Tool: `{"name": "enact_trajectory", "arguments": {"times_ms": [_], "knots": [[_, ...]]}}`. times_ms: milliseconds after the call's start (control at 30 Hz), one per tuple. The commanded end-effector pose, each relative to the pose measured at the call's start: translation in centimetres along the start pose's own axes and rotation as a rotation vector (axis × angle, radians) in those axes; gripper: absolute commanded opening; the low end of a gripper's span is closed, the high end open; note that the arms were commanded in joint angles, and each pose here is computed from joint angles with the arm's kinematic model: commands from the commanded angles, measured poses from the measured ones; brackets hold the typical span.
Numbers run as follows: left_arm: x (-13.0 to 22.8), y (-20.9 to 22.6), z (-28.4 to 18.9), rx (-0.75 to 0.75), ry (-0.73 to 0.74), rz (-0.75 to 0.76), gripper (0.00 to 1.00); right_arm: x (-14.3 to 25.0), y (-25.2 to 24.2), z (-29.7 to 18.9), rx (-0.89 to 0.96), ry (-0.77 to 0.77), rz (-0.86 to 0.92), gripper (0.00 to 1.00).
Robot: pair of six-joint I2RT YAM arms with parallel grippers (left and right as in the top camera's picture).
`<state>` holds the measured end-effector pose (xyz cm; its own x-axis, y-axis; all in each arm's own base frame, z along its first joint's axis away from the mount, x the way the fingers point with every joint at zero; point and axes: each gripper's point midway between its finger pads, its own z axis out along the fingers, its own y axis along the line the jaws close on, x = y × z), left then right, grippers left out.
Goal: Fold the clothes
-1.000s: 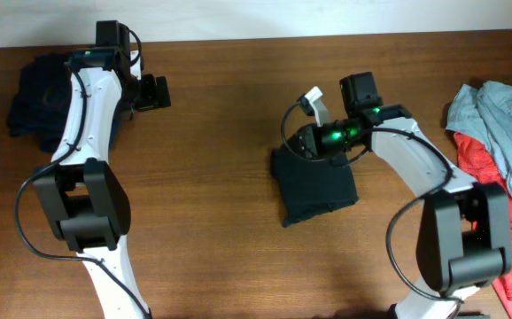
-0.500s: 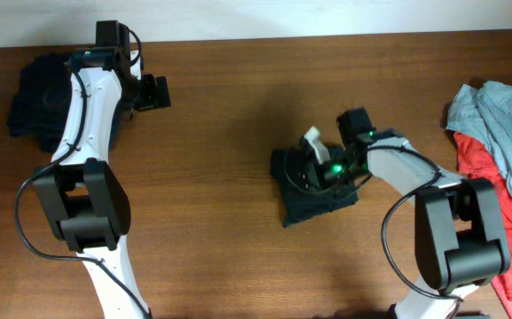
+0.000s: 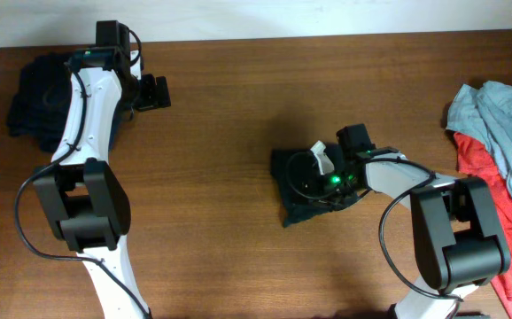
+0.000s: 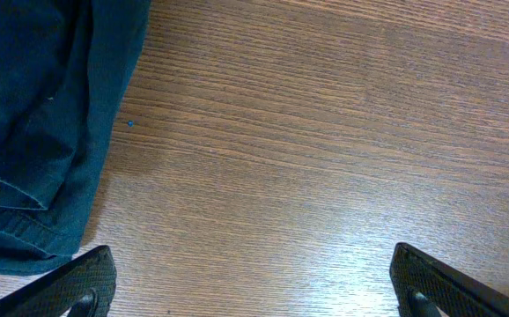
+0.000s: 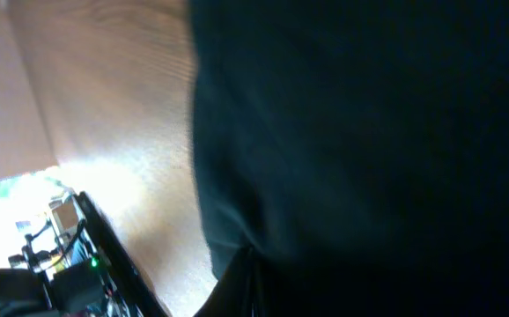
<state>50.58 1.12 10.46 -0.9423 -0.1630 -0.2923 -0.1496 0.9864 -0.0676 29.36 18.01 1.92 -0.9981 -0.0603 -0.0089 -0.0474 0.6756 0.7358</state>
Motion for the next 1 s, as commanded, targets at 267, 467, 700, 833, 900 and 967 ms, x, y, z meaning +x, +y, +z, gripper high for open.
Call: {"name": "enact_trajectory", "arguments": {"times_ms": [267,467,700,833,900,967], "knots": [[-0.2,-0.2,-0.7,0.010,-0.014,-0.012,0.99,0.9,-2.4,1.2,0.060,0.040,0.154,0.05],[-0.2,-0.2,-0.7,0.010,-0.014,-0.012,0.99,-0.4,1.5,0.0,-0.162,0.025,0.100,0.04],[-0.2,-0.1,-0.7,0.010,-0.014,-0.012,0.99,-4.0,6.0,-5.0,-0.278,-0.087,-0.056,0.04],[-0.2,-0.2,-0.7,0.010,-0.014,-0.012,0.99,-5.6,3.8,-7.7,-0.163,-0.174,-0.055,0.04],[-0.2,-0.2,-0.7,0.010,-0.014,-0.012,0.99,-6.3,1.1,-8.7,-0.069,-0.216,-0.010,0.04],[-0.2,-0.2,-0.7,0.010,-0.014,-0.012,0.99,-6.6,-1.4,-9.4,0.009,-0.241,0.035,0.04]]}}
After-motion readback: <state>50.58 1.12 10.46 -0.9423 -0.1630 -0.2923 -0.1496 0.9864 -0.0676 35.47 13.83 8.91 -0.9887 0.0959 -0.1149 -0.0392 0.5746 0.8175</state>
